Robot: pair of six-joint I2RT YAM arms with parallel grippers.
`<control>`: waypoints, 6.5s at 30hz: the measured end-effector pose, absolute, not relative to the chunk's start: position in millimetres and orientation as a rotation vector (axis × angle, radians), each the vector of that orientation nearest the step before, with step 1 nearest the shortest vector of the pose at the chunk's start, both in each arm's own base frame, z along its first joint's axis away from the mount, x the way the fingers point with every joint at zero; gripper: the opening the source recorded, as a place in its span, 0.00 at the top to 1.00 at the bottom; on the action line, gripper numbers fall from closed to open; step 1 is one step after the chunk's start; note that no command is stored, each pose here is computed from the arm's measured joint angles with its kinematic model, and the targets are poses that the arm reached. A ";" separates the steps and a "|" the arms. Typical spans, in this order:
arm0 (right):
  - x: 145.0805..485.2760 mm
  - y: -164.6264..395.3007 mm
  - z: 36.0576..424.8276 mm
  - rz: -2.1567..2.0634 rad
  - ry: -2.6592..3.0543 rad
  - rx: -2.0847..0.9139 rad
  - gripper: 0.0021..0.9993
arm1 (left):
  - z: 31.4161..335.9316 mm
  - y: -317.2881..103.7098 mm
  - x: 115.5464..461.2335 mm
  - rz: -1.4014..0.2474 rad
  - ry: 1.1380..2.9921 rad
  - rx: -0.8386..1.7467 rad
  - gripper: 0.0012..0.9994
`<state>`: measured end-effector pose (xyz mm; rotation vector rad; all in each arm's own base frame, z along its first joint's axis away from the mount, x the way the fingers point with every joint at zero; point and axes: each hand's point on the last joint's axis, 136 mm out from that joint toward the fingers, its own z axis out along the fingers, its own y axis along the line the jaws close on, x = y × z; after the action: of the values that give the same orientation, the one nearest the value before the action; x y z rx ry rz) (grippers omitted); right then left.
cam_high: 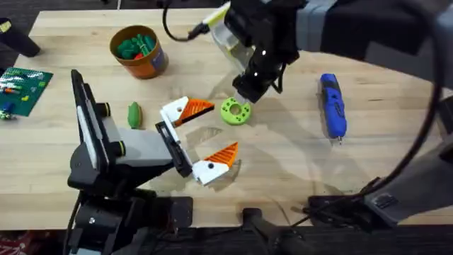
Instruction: Pick up the gripper from the table and insert it into the empty holder that is missing its gripper. Then pick up a screw, insert it into the mounting hole, and use the screwdriver to tighten it. Finally, clean up the table by picking up the vegetable and placing it into the bucket.
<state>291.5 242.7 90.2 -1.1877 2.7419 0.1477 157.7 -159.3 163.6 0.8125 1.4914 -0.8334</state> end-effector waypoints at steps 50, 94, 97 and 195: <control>228.7 313.9 298.8 0.349 2.286 -1.382 1.00 | 163.7 -159.3 157.7 -0.833 1.491 0.813 0.01; 198.8 368.6 257.7 0.221 2.159 -1.804 1.00 | 163.6 -159.3 157.7 -0.833 1.491 0.812 0.01; 199.2 368.4 257.7 0.218 2.159 -1.803 1.00 | 163.6 -159.3 157.7 -0.833 1.491 0.813 0.01; 195.9 375.0 231.5 0.208 2.195 -1.887 1.00 | 163.6 -159.4 157.7 -0.834 1.491 0.813 0.01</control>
<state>195.9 375.0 231.5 -1.8873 2.1954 0.2085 157.7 -159.4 163.6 0.8128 1.4911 -0.8337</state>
